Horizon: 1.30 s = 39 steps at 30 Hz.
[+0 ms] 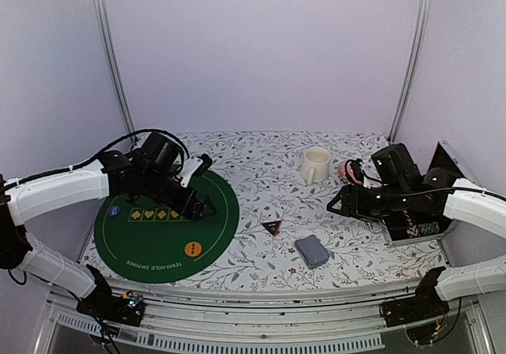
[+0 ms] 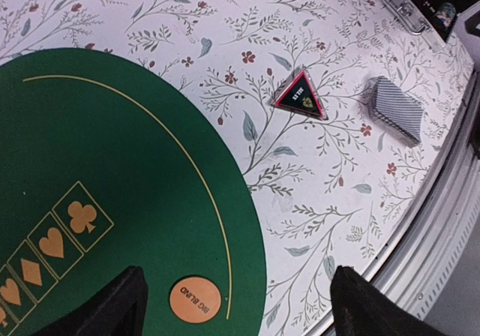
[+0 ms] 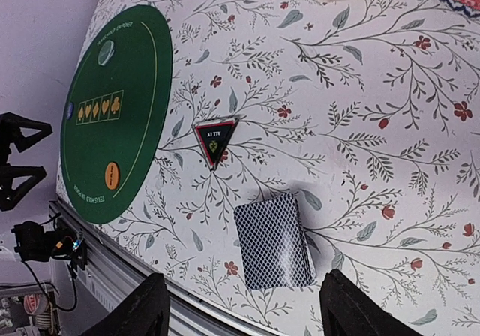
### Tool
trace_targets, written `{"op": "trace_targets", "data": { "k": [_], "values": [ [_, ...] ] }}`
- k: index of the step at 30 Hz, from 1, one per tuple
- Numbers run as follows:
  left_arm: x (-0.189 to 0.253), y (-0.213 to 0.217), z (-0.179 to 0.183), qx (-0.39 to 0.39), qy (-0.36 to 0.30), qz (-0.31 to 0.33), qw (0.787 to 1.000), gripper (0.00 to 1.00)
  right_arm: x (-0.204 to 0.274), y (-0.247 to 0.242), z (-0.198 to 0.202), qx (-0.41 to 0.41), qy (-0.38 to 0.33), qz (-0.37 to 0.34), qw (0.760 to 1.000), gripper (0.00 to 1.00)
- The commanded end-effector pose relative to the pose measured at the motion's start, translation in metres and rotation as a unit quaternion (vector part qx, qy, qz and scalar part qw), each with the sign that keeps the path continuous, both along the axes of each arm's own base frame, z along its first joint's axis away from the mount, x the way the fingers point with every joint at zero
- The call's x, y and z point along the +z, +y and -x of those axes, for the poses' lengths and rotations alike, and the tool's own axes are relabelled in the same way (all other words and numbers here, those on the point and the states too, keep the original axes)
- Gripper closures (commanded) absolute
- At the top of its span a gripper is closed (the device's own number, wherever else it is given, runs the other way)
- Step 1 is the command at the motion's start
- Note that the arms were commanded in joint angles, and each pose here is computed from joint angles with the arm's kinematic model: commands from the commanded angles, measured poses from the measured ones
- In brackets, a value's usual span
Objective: Distribute texas hold em gaming equipment
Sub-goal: Move the big blind button to the big blind area, then pick up the pile of poker chips from the chip case.
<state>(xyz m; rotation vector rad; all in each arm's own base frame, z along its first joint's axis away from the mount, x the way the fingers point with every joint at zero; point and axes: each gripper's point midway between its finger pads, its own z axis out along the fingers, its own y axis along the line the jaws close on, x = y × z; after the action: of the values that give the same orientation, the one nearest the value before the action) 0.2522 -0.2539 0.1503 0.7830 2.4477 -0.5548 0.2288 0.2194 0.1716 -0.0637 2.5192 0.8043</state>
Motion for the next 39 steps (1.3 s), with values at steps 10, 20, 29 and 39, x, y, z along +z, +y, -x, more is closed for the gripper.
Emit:
{"op": "trace_targets", "data": {
  "k": [10,20,29,39],
  "values": [
    [0.040,0.002,-0.019,-0.014,-0.117,0.019,0.993,0.02,-0.039,0.019,0.003,0.021,0.081,0.095,0.992,0.24],
    [0.053,0.018,-0.017,0.006,-0.150,0.021,0.988,0.02,-0.074,0.014,0.024,0.045,0.153,0.150,0.976,0.08],
    [0.047,0.024,-0.020,0.016,-0.159,0.006,0.987,0.02,-0.065,0.007,0.002,0.036,0.115,0.198,0.973,0.01],
    [0.040,0.021,-0.022,0.012,-0.149,0.007,0.989,0.02,-0.051,-0.017,-0.031,-0.019,0.079,0.200,0.976,0.01]
  ]
}}
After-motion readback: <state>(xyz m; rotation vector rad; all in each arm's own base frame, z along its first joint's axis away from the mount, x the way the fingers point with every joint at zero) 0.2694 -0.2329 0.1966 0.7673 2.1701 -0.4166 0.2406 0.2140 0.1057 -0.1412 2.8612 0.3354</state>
